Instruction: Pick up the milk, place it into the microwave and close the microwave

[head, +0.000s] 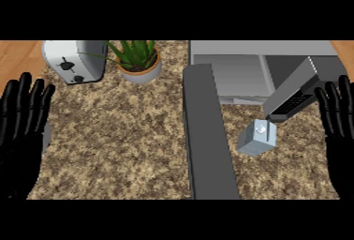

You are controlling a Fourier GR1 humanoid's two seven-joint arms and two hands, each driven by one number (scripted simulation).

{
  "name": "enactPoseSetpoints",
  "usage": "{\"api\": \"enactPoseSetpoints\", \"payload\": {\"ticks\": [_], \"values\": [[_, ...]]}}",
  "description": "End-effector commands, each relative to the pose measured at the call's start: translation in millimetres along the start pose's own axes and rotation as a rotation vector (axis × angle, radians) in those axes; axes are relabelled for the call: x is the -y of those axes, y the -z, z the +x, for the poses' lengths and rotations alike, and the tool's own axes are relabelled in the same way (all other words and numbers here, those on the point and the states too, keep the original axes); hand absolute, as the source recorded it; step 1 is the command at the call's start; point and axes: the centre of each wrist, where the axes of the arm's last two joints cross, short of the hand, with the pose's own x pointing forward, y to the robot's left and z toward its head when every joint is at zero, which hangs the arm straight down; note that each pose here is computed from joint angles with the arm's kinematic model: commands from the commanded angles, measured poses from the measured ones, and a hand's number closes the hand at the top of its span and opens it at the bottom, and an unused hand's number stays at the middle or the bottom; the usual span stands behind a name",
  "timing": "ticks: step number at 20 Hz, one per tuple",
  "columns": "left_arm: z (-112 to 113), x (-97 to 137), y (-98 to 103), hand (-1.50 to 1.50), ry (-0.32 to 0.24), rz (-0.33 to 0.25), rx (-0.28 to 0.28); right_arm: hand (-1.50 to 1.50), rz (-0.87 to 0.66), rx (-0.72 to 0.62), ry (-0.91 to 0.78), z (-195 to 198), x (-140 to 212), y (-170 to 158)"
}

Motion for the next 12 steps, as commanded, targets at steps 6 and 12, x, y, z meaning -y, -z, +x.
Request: {"api": "enactPoseSetpoints", "payload": {"ticks": [6, 12], "values": [[16, 9, -10, -1.50, 0.075, 0.051, -0.027, -1.50, -0.018, 0.023, 0.035, 23, -69, 25], [9, 13, -38, -1.50, -0.132, 0.111, -0.132, -1.50, 0.161, -0.090, 0.275, 18, -99, 24]]}}
